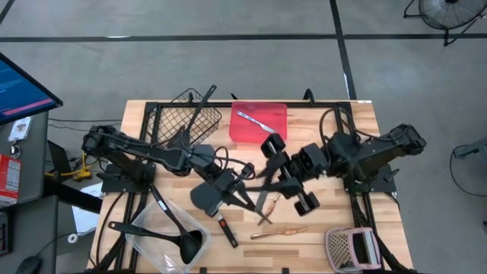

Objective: Pick & Place Kitchen Items
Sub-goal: Put the spatula into the wire basket

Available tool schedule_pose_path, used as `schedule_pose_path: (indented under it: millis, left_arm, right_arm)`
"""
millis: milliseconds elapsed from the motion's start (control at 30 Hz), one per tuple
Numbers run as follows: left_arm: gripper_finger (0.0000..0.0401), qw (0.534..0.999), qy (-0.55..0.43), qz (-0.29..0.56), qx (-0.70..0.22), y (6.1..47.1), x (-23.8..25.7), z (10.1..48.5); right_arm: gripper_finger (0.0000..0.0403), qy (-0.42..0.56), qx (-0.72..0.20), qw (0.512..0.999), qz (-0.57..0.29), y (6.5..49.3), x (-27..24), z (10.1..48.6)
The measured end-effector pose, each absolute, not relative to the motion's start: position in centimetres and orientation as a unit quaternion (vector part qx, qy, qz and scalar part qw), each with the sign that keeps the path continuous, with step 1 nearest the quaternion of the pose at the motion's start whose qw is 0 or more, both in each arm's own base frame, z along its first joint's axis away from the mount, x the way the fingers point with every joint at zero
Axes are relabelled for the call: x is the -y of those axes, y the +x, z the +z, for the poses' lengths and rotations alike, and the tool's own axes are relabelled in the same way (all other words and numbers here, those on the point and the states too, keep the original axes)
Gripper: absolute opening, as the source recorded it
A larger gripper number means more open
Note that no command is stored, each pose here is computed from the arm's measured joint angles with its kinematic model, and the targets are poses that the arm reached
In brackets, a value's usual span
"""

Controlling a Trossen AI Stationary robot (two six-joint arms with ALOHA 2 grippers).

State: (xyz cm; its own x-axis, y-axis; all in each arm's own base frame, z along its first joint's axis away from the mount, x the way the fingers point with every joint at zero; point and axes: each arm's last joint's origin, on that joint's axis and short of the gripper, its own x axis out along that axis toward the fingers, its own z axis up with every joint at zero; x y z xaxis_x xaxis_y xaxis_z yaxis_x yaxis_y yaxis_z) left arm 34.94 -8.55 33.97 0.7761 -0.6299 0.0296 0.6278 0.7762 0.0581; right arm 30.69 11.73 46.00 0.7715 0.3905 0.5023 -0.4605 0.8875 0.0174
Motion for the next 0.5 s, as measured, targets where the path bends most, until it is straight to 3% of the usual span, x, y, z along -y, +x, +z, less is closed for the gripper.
schedule_pose_path:
  millis: [267, 500]
  left_arm:
    - [0.0001, 0.957, 0.018, -0.291, 0.014, 34.9, 8.0, 34.1]
    - [0.0000, 0.965, 0.021, -0.262, 0.023, 34.7, 7.6, 34.6]
  right_arm:
    - [0.0219, 0.073, 0.221, 0.951, 0.202, 29.1, -11.1, 46.8]
    - [0.0227, 0.071, 0.205, 0.954, 0.204, 28.2, -11.0, 47.2]
